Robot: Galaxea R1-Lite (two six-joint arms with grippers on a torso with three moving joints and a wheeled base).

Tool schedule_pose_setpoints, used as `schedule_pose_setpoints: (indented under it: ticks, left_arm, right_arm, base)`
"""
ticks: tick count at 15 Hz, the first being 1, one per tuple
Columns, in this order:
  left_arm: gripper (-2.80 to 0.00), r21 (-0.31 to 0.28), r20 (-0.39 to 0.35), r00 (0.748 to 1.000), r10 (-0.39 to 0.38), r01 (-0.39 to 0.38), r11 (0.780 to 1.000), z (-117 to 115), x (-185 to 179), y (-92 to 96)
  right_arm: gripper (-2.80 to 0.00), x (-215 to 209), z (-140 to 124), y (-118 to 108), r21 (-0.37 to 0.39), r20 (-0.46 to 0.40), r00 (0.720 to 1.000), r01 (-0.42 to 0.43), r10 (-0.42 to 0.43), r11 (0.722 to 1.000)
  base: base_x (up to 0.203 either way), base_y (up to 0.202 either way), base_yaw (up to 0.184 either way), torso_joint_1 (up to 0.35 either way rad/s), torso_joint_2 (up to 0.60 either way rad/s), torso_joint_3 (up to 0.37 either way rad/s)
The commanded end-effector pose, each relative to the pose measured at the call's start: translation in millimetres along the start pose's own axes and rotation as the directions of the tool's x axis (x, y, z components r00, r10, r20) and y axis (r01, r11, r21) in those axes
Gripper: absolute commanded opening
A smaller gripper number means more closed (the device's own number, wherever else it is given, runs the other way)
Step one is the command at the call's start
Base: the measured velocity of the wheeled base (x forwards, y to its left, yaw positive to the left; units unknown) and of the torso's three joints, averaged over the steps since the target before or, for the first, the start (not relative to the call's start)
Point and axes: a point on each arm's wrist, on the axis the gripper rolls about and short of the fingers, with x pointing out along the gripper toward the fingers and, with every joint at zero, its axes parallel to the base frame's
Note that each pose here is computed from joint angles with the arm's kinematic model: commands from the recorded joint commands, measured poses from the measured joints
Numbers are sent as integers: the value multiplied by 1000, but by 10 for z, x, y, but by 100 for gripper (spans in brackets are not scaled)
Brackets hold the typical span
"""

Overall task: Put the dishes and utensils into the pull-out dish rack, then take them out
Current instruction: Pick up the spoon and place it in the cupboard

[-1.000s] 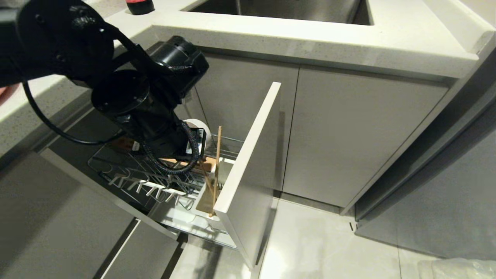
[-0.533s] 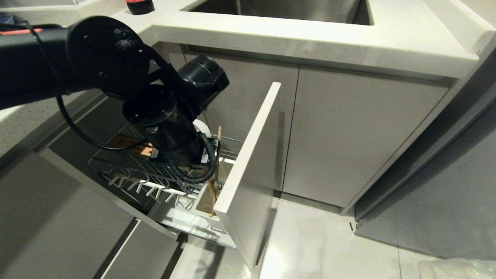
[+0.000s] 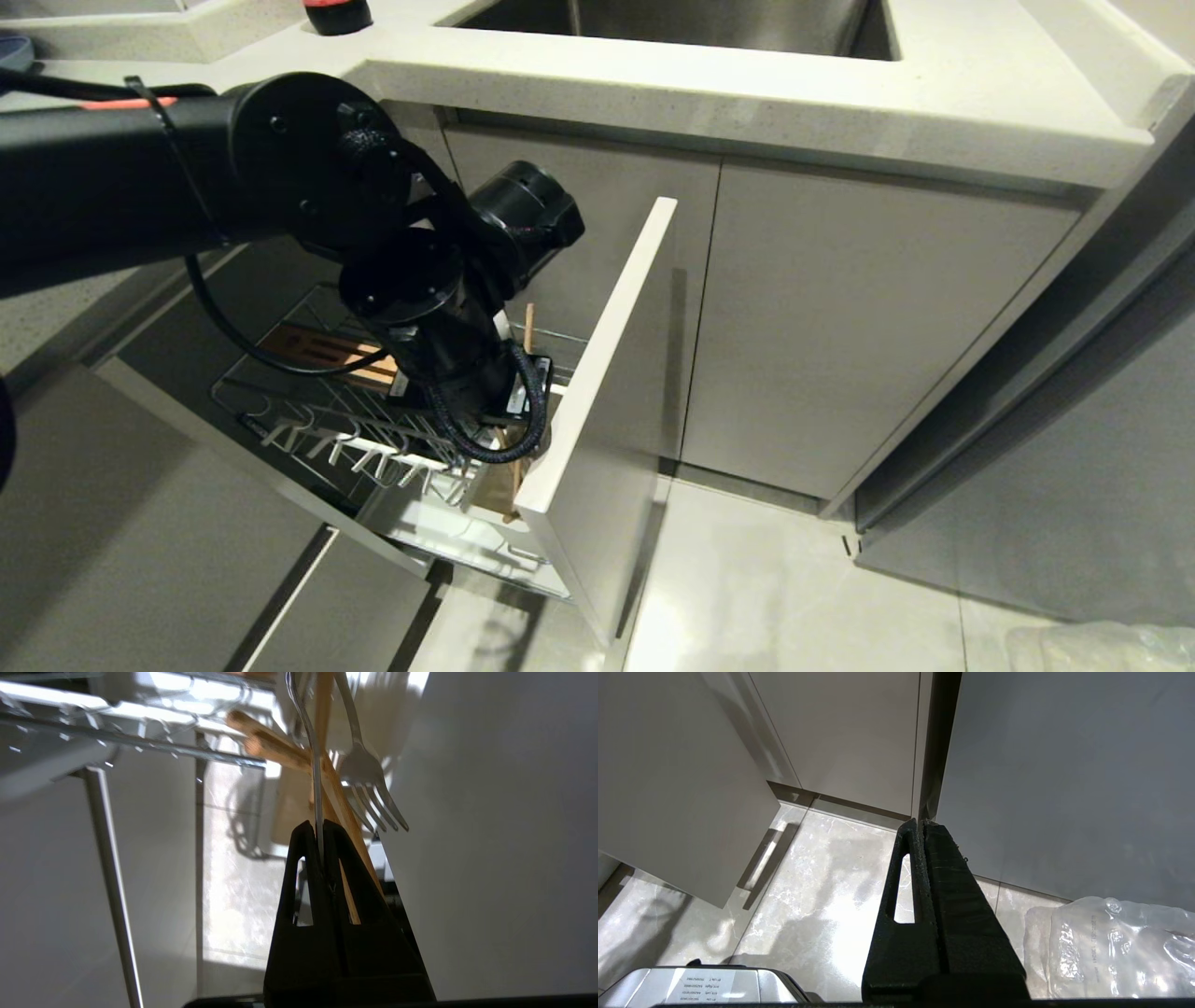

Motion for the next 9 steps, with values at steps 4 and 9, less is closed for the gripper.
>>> schedule_pose_setpoints:
  ticks: [4,9]
  left_arm:
    - [-280,9,-61,998,-6,6,1000,-17,105,-33]
    - [-280,-11,-82,996,24,-25,1000,-17,170,-25]
  right_arm:
    - [-280,0,-1,0,-1,1,1000,-1,1,1000]
    - [-280,0,-1,0,-1,1,1000,-1,1,1000]
  base:
    - [0,0,0,0,0,0]
    - [0,0,0,0,0,0]
